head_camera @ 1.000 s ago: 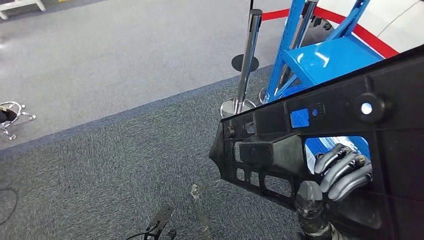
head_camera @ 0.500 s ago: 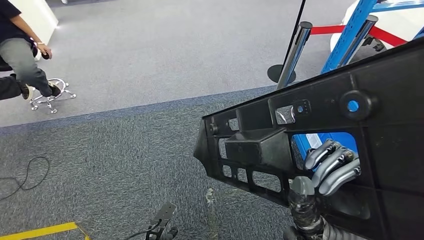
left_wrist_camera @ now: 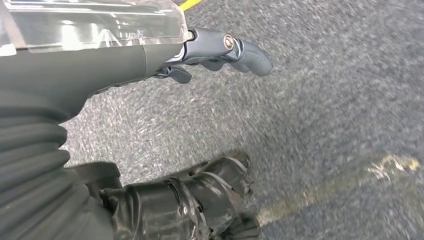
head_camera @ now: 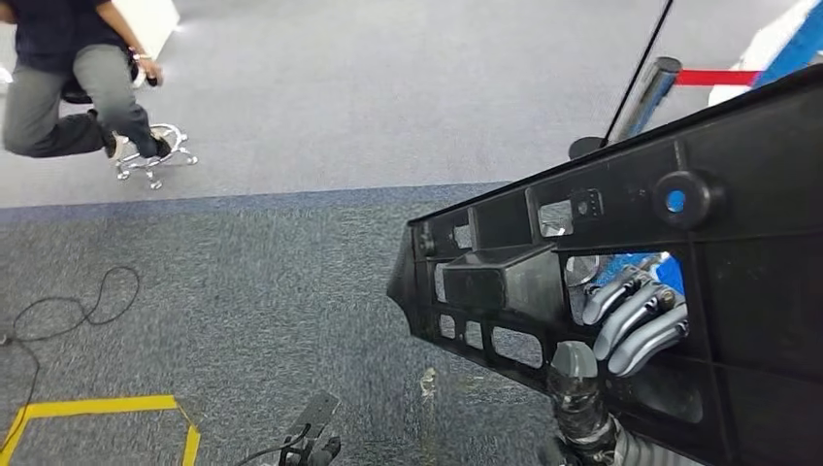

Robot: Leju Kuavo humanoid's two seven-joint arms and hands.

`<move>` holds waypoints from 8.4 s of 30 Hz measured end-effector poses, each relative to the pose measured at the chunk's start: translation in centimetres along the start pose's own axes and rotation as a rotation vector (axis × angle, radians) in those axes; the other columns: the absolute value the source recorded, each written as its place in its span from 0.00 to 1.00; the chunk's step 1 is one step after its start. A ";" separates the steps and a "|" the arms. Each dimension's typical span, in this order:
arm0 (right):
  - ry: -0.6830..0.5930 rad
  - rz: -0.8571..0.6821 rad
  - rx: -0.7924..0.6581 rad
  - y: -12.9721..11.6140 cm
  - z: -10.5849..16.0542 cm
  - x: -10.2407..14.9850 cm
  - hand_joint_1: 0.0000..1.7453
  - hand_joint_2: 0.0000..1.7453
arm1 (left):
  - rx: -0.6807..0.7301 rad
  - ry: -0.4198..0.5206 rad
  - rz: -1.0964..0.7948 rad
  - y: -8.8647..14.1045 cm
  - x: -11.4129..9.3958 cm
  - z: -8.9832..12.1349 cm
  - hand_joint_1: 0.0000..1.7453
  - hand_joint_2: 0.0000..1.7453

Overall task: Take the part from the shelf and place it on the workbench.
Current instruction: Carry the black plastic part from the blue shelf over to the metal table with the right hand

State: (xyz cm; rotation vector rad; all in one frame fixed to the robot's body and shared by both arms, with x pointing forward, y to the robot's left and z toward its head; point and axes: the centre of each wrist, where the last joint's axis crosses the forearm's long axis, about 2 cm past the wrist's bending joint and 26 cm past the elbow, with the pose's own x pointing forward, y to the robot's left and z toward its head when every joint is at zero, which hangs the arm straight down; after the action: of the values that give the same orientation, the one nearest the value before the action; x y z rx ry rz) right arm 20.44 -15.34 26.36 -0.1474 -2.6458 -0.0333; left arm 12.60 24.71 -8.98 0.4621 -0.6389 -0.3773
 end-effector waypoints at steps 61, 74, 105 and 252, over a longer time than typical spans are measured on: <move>0.022 -0.033 0.009 2.3 -0.5 -0.8 1.00 1.00 | 0.025 -0.015 -0.037 1.5 3.8 -1.7 0.00 1.00; 0.039 -0.026 0.018 2.3 -0.2 -1.2 1.00 1.00 | 0.016 -0.020 -0.033 1.5 4.1 -1.8 0.00 1.00; 0.133 -0.087 0.063 1.6 -0.3 -1.2 1.00 1.00 | -0.051 0.057 0.033 1.1 2.7 -1.4 0.00 1.00; 0.119 -0.202 0.085 2.0 0.3 -0.5 1.00 1.00 | -0.087 0.086 0.020 1.6 2.8 -1.7 0.00 1.00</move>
State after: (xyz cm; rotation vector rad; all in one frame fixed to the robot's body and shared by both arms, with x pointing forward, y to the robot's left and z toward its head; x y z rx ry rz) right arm 20.91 -13.41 25.84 0.1460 -2.5279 0.0033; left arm 16.10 25.27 -8.04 0.3865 -0.5408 -0.3628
